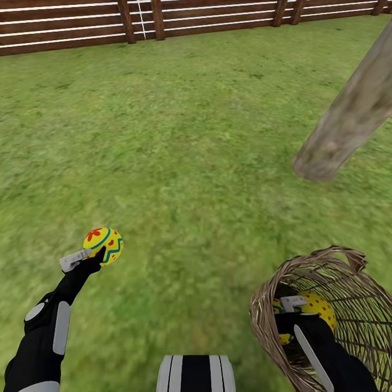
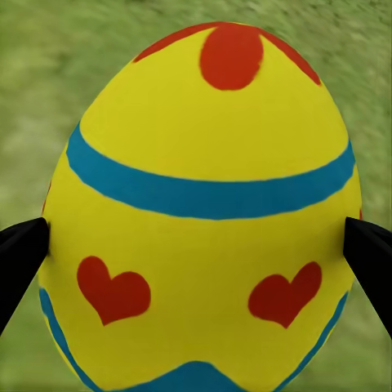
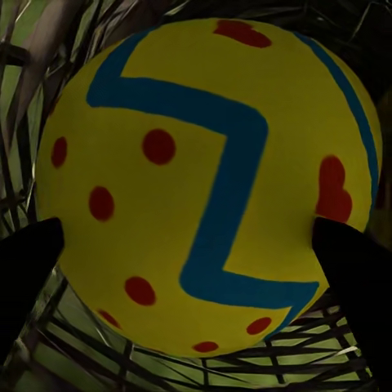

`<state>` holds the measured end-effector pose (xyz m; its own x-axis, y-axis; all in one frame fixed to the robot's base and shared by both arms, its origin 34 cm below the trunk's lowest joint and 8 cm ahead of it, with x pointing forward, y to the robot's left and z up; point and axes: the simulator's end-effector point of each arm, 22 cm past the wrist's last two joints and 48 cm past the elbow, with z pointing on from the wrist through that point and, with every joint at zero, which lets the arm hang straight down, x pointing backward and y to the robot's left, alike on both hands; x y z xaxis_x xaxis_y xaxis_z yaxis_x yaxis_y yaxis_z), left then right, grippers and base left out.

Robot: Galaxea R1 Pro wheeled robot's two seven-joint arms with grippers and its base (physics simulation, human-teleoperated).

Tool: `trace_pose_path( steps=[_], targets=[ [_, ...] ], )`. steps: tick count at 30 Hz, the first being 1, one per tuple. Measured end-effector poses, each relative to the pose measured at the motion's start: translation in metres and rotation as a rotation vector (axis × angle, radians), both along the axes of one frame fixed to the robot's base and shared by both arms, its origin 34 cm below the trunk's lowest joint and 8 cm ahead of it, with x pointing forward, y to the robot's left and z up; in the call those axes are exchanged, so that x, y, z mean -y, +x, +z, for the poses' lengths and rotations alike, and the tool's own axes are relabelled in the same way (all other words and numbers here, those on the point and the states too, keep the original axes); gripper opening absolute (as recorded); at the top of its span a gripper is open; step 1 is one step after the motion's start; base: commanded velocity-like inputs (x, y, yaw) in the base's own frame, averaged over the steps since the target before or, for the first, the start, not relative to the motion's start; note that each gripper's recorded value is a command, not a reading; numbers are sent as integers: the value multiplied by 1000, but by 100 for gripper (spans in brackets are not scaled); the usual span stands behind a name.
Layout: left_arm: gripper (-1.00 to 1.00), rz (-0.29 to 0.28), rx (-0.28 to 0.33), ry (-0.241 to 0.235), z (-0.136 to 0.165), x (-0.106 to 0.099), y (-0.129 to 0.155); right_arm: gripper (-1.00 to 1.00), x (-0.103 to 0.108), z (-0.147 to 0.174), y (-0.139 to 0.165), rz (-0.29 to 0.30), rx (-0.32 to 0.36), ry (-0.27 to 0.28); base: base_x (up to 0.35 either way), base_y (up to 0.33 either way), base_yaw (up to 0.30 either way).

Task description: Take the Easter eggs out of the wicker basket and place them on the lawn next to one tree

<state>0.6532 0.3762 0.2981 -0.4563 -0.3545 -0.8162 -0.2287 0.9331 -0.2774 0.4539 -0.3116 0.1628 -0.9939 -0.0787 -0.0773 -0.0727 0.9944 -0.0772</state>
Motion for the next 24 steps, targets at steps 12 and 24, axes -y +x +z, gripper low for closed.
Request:
trace_pose_path(
  steps=[12,24],
  targets=[
    [-100,1,-1,0,0,-1,0,-100,0,0,1,2,1,-2,0,0,0],
    [-100,1,-1,-4,1,0,0,-100,-1,4,3,0,10,0,0,0,0]
  ],
)
